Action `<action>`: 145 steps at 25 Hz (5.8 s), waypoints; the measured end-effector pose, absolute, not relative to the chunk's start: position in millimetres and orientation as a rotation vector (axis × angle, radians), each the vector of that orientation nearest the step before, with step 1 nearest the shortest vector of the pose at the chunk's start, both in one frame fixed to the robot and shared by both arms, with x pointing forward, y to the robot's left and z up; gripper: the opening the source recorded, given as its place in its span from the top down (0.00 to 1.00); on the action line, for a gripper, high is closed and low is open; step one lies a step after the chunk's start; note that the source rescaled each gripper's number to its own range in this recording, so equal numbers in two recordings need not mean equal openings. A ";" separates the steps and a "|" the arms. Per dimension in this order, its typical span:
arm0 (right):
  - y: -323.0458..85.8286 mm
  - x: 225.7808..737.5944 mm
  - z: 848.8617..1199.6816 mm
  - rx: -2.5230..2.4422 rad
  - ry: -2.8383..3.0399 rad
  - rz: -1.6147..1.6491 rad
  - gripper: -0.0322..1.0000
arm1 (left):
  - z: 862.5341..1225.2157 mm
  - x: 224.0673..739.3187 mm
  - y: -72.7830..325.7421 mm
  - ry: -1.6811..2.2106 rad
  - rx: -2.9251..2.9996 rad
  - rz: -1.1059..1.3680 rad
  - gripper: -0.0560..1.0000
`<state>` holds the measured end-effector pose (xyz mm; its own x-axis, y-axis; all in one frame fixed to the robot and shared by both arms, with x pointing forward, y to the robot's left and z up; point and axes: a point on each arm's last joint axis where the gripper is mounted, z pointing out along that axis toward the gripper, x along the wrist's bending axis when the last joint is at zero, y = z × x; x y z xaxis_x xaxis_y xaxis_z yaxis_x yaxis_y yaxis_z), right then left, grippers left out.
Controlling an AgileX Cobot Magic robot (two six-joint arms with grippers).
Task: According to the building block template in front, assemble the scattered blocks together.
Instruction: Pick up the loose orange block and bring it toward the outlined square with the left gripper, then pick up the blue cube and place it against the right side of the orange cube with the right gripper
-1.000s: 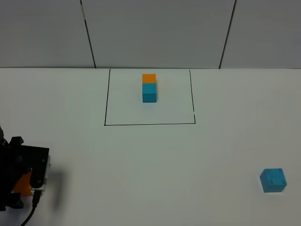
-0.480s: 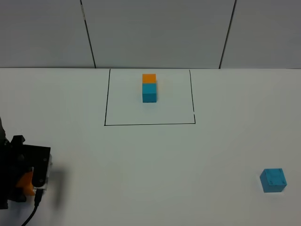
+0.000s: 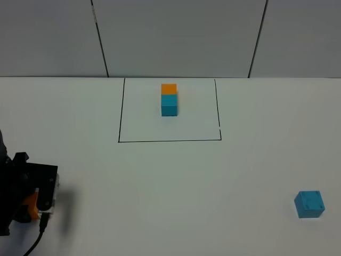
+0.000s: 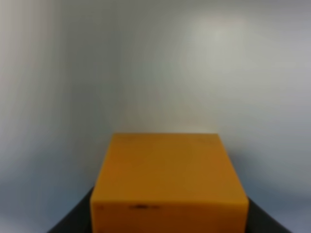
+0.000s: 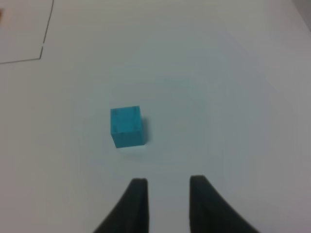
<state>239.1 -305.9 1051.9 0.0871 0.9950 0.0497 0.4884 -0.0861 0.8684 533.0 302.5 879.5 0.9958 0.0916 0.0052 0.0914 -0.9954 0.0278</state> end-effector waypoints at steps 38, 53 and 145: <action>-305.9 239.1 1051.9 1.666 1.484 0.918 0.97 | 913.5 622.7 39.6 0.000 3.062 -0.041 0.94; -305.9 239.1 1051.9 1.667 1.483 0.918 0.97 | 888.7 618.1 28.8 0.036 3.118 -0.061 0.94; -305.9 239.1 1051.9 1.667 1.484 0.918 0.97 | 1088.1 615.5 210.4 1.236 2.556 0.123 0.05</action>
<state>239.1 -305.9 1051.9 0.0869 0.9950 0.0494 0.4884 -0.0858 0.8684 615.5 210.4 1088.1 0.6265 0.7777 -0.0526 0.7522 -0.5855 0.3023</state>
